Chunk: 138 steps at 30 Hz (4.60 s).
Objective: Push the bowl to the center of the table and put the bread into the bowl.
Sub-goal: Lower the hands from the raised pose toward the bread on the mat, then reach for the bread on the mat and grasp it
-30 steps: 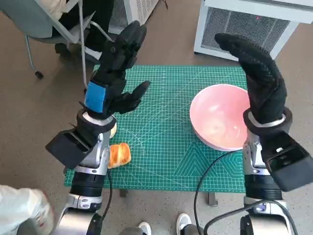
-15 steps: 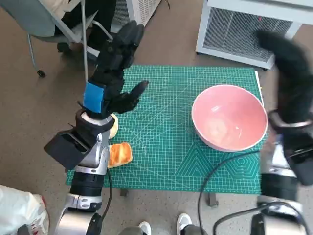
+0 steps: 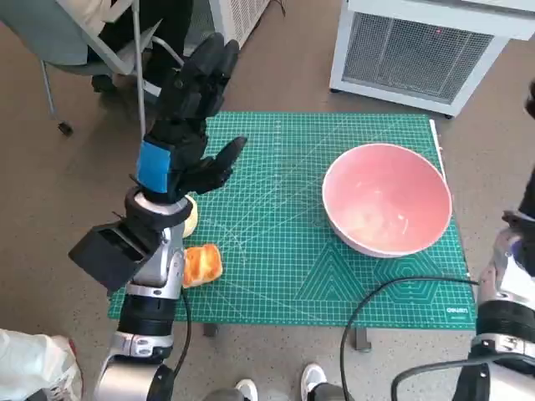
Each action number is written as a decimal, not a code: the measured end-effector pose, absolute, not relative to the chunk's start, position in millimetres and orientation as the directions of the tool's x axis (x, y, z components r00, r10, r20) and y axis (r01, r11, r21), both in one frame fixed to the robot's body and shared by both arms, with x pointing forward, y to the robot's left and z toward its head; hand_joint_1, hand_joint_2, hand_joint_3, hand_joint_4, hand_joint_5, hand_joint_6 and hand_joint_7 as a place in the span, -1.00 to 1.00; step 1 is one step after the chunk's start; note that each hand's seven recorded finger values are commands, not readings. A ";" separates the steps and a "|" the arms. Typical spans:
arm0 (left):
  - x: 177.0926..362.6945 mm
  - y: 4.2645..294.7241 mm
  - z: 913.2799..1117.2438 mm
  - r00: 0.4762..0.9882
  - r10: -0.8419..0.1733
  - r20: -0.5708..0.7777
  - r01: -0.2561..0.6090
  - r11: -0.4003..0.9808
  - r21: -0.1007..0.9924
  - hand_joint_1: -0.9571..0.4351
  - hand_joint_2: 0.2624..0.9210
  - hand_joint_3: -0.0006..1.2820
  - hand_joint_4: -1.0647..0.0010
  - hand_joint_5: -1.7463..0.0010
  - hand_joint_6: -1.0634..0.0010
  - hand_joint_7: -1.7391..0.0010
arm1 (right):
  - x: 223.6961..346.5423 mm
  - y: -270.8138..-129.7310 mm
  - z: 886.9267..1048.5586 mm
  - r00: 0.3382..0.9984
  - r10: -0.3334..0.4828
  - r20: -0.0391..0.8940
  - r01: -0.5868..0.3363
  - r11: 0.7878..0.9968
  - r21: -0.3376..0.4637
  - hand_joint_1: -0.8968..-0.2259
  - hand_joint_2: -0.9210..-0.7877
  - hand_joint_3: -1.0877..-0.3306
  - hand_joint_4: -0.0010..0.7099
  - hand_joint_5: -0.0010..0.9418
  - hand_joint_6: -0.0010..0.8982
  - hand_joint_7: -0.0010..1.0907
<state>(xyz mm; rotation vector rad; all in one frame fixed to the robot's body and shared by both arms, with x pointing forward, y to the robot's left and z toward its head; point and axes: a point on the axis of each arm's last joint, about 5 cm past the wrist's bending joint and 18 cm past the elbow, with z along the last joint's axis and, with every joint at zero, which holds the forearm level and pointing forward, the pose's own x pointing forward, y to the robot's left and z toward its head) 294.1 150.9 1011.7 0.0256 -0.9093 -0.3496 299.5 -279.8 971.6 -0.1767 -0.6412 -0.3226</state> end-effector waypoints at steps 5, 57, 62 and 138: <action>294.1 151.8 1011.6 0.564 -0.303 0.768 0.282 0.945 0.166 -0.32 1.00 -0.36 0.58 1.00 0.74 0.59 | 299.1 -283.6 956.9 0.824 -0.290 0.486 0.364 0.929 -0.062 0.18 -1.00 -0.23 -0.36 -1.00 -0.52 -0.71; 276.8 179.9 999.7 0.628 -0.247 0.738 0.166 0.969 0.183 -0.35 1.00 -0.39 0.57 1.00 0.60 0.76 | 322.7 -188.5 906.5 0.991 -0.116 -0.073 0.122 0.990 0.070 0.32 -1.00 -0.34 -0.41 -1.00 -0.46 -0.85; 273.5 183.5 998.2 0.634 -0.235 0.737 0.147 0.972 0.183 -0.35 1.00 -0.40 0.58 1.00 0.57 0.79 | 326.4 -180.2 910.6 0.993 -0.093 -0.068 0.098 0.992 0.078 0.31 -1.00 -0.34 -0.39 -0.99 -0.46 -0.86; 193.6 248.9 1002.7 0.916 -0.389 -0.094 0.258 0.394 0.882 -0.40 1.00 -0.71 0.50 0.99 0.38 0.96 | 316.4 -152.8 1020.9 0.339 0.412 0.846 -0.272 0.903 -0.331 0.03 -1.00 -0.15 -0.24 -0.98 -0.34 -0.83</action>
